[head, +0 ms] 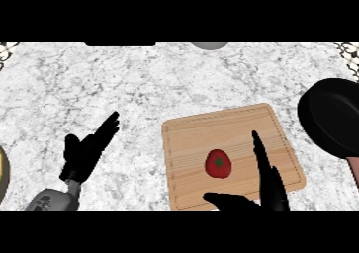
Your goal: Pick the tomato from the cutting board and place it in the pot
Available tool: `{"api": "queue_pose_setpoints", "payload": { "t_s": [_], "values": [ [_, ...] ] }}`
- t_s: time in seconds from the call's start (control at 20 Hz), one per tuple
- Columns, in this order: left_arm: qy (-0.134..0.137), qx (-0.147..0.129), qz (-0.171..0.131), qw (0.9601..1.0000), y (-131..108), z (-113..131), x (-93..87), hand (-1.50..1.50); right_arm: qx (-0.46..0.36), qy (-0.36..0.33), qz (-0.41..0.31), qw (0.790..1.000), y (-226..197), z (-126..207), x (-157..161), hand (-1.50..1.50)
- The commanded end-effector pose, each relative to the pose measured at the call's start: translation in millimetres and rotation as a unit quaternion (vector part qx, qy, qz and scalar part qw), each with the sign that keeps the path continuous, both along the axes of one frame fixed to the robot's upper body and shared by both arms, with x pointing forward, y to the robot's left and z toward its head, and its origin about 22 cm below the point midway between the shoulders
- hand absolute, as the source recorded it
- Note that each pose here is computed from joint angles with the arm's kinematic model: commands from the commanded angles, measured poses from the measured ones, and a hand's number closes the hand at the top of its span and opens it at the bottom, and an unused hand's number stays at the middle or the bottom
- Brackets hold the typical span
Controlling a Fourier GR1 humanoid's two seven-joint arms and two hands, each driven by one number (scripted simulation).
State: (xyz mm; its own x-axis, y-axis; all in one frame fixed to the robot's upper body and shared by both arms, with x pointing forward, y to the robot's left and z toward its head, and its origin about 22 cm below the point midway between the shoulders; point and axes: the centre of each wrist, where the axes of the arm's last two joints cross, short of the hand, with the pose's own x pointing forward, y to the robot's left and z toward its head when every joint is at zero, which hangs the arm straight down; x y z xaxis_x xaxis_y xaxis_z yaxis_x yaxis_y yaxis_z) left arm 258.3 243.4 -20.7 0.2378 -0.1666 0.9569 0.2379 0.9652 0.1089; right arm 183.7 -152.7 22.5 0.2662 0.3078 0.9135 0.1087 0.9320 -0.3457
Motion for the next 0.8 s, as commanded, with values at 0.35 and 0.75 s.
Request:
{"api": "queue_pose_setpoints", "payload": {
  "t_s": [0.35,0.75],
  "values": [
    [0.016,0.010,0.005,0.9998,-4.8,5.1,9.2,0.00,0.100,-0.012,-0.013,0.995,10.5,-50.9,1.8,-1.50],
    [0.010,0.003,-0.004,0.9999,-9.8,3.6,-6.3,0.00,0.027,-0.011,0.043,0.999,8.2,-88.5,17.3,1.50]
  ]
}}
